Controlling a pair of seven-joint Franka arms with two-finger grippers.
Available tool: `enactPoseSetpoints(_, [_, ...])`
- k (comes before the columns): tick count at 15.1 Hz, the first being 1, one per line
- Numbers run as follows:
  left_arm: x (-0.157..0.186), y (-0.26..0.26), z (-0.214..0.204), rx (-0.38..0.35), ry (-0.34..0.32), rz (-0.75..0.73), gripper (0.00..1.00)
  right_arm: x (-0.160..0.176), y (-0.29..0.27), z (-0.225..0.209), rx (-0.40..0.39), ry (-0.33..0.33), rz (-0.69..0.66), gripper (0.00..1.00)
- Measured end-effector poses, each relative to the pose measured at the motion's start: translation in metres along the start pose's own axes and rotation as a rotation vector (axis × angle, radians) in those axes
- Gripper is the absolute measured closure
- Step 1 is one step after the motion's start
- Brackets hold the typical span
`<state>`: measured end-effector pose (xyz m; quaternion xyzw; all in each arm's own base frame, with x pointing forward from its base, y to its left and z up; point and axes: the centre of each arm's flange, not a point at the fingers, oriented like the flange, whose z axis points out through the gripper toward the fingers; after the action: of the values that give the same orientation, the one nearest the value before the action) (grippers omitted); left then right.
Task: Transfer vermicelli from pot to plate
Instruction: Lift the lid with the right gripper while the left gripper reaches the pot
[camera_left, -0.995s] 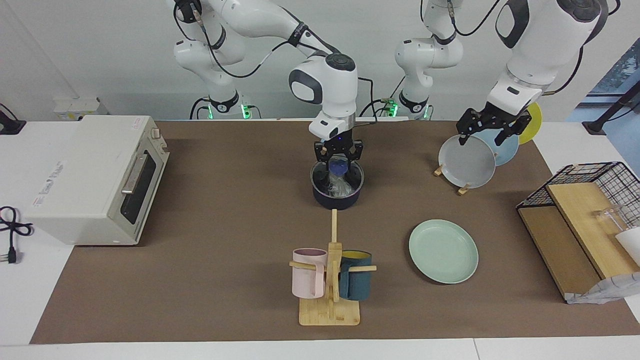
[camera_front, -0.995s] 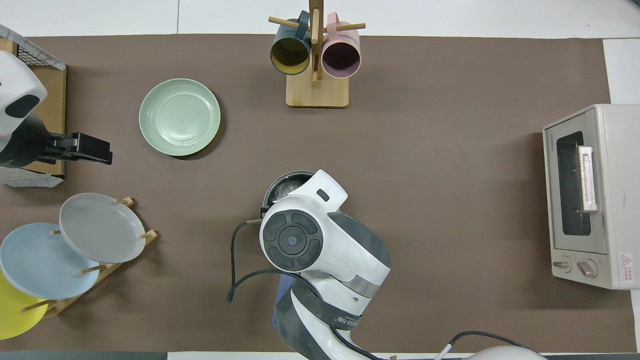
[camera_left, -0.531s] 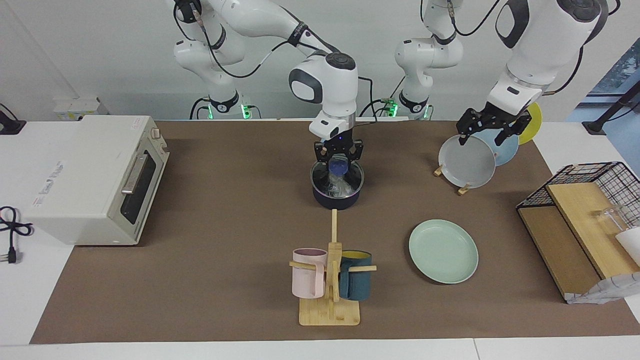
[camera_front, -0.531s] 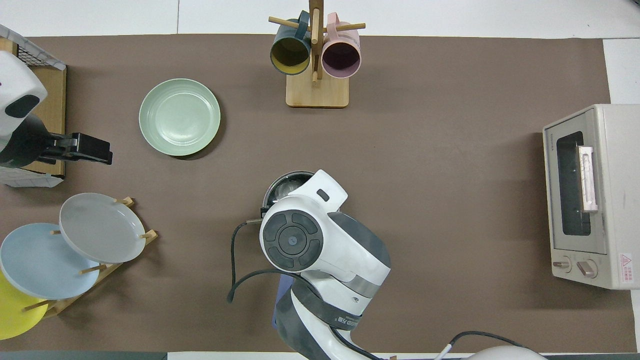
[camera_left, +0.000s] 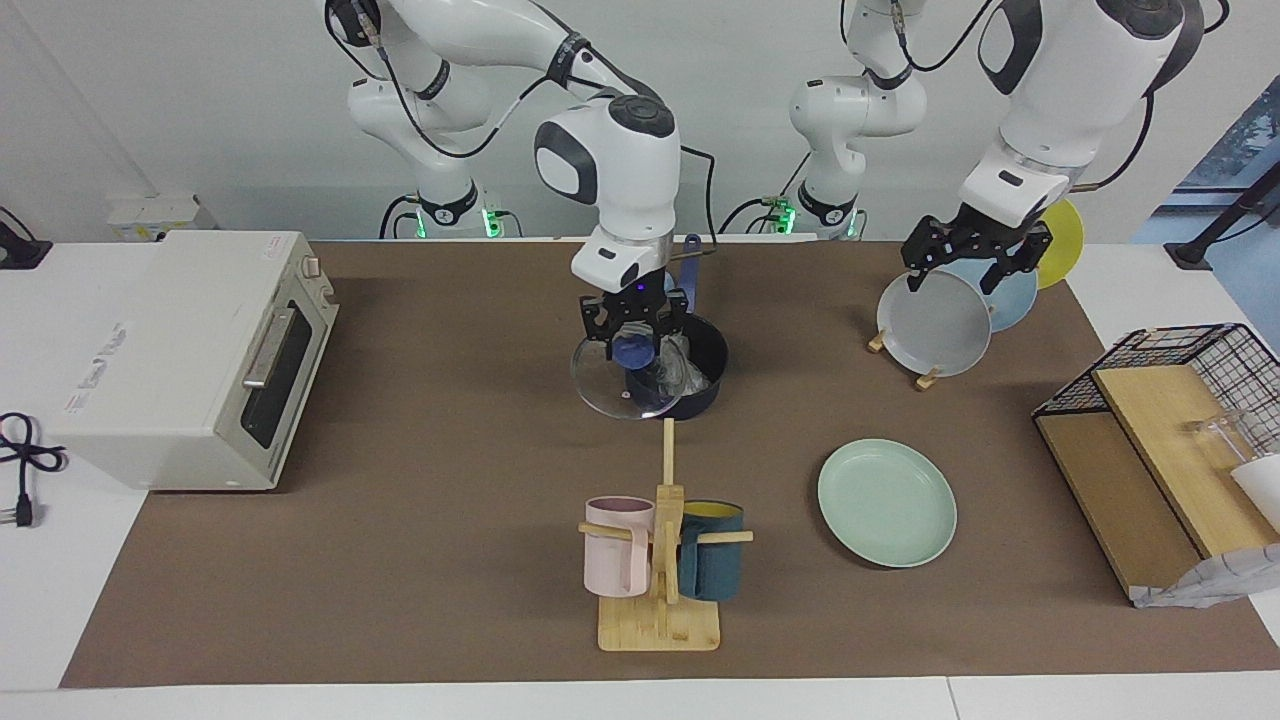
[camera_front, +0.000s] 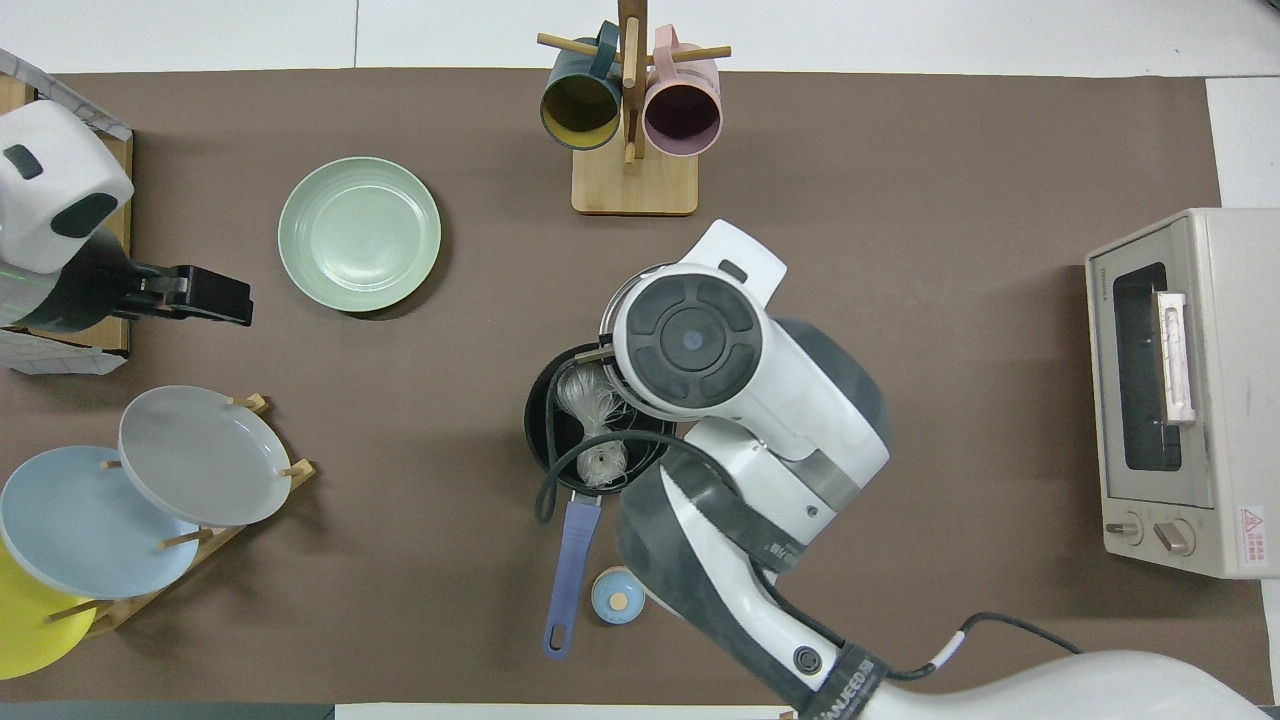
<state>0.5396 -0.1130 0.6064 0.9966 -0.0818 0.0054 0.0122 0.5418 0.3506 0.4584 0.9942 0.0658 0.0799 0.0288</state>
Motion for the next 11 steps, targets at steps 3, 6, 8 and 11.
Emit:
enactPoseSetpoints(3, [0.000,0.050,0.008,-0.002,-0.001,0.073,0.00,0.023,0.058,0.014,-0.019,-0.020,-0.037,0.33])
enactPoseSetpoints(6, [0.001,0.111,0.031,-0.006,-0.012,0.096,0.00,0.039,0.115,0.027,-0.032,-0.044,-0.074,0.33])
enactPoseSetpoints(8, [0.002,0.170,0.061,-0.014,-0.008,0.079,0.00,0.045,0.147,0.035,-0.039,-0.061,-0.093,0.33])
enactPoseSetpoints(11, [0.001,0.236,0.119,-0.024,-0.012,0.105,0.00,0.048,0.197,0.050,-0.022,-0.098,-0.089,0.33])
